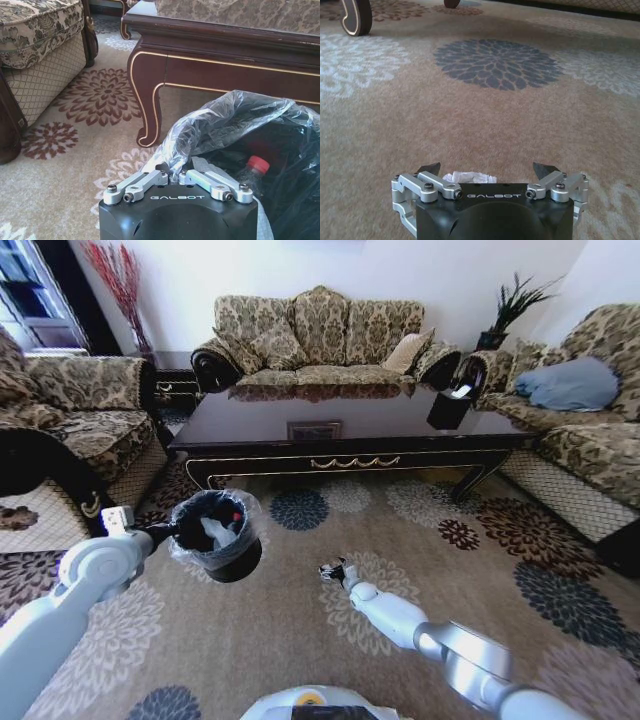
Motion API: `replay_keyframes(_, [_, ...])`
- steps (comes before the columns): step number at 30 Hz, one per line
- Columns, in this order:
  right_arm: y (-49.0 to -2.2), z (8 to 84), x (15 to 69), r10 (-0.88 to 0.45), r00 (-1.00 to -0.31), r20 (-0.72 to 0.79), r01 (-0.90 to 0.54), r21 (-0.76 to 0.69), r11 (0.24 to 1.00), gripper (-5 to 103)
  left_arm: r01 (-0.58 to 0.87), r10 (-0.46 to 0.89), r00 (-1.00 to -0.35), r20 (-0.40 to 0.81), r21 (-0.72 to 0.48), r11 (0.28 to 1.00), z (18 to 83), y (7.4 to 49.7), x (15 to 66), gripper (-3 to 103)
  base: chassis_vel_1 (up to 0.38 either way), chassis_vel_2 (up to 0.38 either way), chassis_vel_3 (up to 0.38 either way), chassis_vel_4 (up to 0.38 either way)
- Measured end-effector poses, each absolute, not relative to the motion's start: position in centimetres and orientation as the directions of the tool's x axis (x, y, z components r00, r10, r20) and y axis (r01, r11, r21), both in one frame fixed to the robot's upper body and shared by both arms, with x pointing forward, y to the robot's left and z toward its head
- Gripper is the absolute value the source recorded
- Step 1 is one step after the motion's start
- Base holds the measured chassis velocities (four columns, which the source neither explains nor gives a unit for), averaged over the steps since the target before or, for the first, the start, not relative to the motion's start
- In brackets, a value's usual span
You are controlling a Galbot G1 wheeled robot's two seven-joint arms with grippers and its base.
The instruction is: Move to the front of the table and pick up the trash from the floor, then place it into the trash bin.
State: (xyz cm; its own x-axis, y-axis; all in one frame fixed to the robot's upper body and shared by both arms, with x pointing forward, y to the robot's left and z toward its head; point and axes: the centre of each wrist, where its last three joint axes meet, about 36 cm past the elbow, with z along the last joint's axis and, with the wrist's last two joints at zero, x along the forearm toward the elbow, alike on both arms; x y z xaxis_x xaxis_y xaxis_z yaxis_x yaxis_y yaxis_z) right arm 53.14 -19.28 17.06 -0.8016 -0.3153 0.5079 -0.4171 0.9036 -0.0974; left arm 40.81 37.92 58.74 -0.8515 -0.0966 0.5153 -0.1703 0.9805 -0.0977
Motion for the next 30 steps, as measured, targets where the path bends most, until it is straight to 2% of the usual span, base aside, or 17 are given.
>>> replay_keyframes(13, [-20.3,15.7,52.7,-0.306,-0.782,0.543,-0.432,-0.117,0.894,101,-0.168,-0.095,-0.852,0.515,-0.098,0.981,58.7,37.8,40.7,4,0.000,0.000,0.000,0.000])
replay_keyframes(16, [-20.5,15.7,52.7,-0.318,-0.776,0.545,-0.444,-0.115,0.888,85,-0.164,-0.090,-0.852,0.516,-0.099,0.982,58.7,37.6,40.9,4,0.000,0.000,0.000,0.000])
replay_keyframes(17, [-20.5,15.7,52.7,-0.318,-0.776,0.545,-0.444,-0.115,0.888,85,-0.164,-0.090,-0.852,0.516,-0.099,0.982,58.7,37.6,40.9,4,0.000,0.000,0.000,0.000])
replay_keyframes(20, [-20.5,15.6,52.7,-0.340,-0.768,0.543,-0.467,-0.111,0.877,68,-0.165,-0.093,-0.852,0.515,-0.095,0.982,58.8,37.7,41.0,4,0.000,0.000,0.000,0.000])
replay_keyframes(22, [-20.5,15.6,52.7,-0.348,-0.766,0.541,-0.473,-0.108,0.874,68,-0.165,-0.093,-0.852,0.516,-0.095,0.982,58.8,37.7,41.0,4,0.000,0.000,0.000,0.000])
replay_keyframes(25, [-20.3,15.5,52.6,-0.378,-0.755,0.536,-0.503,-0.102,0.858,52,-0.165,-0.095,-0.850,0.518,-0.091,0.982,58.7,37.7,41.0,4,0.000,0.000,0.000,0.000])
replay_keyframes(27, [-20.3,15.5,52.6,-0.385,-0.753,0.534,-0.508,-0.101,0.855,52,-0.166,-0.095,-0.850,0.518,-0.091,0.982,58.7,37.7,41.0,4,0.000,0.000,0.000,0.000])
replay_keyframes(30, [-20.2,15.5,52.5,-0.411,-0.743,0.528,-0.532,-0.094,0.841,35,-0.169,-0.099,-0.849,0.519,-0.088,0.982,58.6,37.8,41.0,4,0.000,0.000,0.000,0.000])
